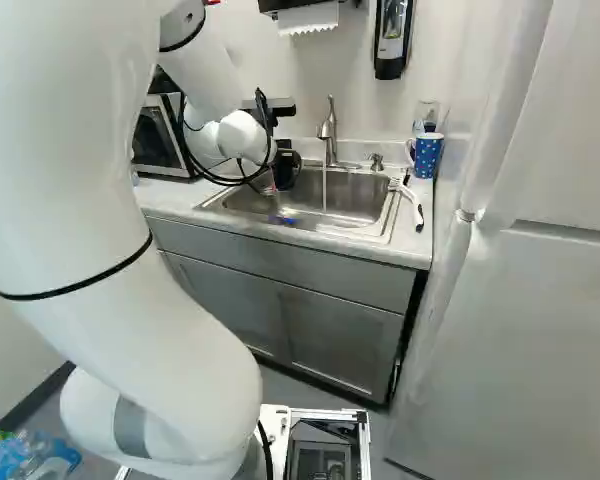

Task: Rinse the cup and place it in the tray

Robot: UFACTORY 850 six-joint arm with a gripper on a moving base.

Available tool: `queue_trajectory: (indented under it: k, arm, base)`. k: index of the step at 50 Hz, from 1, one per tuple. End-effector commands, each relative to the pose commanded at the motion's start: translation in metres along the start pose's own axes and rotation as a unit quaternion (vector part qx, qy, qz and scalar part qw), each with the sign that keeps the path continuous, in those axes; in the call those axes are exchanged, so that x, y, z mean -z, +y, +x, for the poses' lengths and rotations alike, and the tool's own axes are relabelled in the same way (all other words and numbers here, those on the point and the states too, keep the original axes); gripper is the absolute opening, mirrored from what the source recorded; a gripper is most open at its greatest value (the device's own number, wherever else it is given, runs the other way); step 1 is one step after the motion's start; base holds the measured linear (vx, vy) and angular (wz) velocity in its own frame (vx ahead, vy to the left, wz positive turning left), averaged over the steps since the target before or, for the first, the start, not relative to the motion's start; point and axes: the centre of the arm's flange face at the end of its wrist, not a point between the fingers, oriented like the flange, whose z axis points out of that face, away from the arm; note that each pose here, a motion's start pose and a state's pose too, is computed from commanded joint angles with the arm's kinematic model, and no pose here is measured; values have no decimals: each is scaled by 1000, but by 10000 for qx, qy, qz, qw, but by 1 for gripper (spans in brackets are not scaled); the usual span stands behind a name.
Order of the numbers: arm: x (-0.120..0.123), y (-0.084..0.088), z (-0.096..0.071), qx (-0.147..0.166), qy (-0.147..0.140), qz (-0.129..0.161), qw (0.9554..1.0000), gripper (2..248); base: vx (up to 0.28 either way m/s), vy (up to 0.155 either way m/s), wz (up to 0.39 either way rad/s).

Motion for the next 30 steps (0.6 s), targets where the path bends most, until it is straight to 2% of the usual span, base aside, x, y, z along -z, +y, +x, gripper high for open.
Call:
queue_trajectory:
  k: [30]
  arm:
    - [6, -9, 32, 36, 162, 73, 9998, 124]
  base:
    - [0, 0, 0]
